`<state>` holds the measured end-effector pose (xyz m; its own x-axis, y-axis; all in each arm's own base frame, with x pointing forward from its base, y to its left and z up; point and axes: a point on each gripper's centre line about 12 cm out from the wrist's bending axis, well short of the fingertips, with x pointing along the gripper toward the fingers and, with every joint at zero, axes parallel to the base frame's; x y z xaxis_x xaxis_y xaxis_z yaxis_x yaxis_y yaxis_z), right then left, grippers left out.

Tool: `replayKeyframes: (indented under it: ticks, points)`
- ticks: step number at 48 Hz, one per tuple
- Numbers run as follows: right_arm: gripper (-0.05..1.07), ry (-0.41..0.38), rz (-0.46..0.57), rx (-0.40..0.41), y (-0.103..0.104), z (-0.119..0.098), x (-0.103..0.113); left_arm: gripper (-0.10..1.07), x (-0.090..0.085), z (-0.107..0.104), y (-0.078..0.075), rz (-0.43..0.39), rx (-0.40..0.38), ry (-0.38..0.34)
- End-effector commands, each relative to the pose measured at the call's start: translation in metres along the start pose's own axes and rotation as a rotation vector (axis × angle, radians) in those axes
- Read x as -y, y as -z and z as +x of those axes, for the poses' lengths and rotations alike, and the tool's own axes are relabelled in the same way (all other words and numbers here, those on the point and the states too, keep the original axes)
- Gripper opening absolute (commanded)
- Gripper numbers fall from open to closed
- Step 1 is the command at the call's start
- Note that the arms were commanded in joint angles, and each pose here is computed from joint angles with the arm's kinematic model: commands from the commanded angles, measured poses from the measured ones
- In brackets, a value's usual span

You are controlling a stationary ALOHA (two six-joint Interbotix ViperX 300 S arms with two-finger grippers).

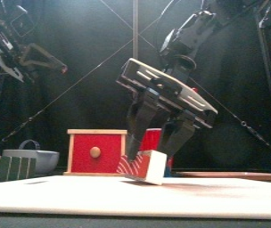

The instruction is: Place salmon sushi upright

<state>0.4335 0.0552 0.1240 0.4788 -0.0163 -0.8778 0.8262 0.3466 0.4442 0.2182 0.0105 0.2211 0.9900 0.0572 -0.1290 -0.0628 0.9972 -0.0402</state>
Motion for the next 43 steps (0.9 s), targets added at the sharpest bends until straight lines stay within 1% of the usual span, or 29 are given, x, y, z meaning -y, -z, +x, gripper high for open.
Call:
replayKeyframes:
  ticks: [1,4,20,29,33,38,42,43]
  points:
    - [0.59,-0.107,0.006,0.011,-0.004,-0.015,-0.009,-0.02,0.0,0.001,-0.004,-0.001,0.014,-0.001]
    - [0.59,-0.142,0.006,0.009,-0.002,-0.016,-0.006,-0.02,0.0,0.001,-0.004,0.001,0.014,-0.001]
    - [0.59,-0.215,0.006,0.02,-0.003,-0.039,0.007,-0.02,-0.002,0.001,-0.005,-0.003,0.014,-0.01]
    - [0.59,-0.235,0.015,0.021,-0.005,-0.037,0.016,-0.02,-0.003,0.001,-0.004,-0.002,0.013,-0.013]
    - [0.59,-0.274,0.012,0.026,-0.006,-0.039,0.014,-0.02,-0.002,0.001,-0.002,0.001,0.008,-0.009]
    - [0.59,-0.335,-0.002,0.04,-0.009,-0.044,0.009,0.03,0.0,0.001,-0.003,0.029,0.009,0.007]
    - [0.59,-0.361,-0.017,0.051,-0.012,-0.047,0.007,0.14,0.003,0.002,-0.003,0.045,0.008,0.022]
    - [0.59,-0.367,-0.027,0.056,-0.014,-0.049,0.006,0.2,0.003,0.002,-0.004,0.038,0.005,0.023]
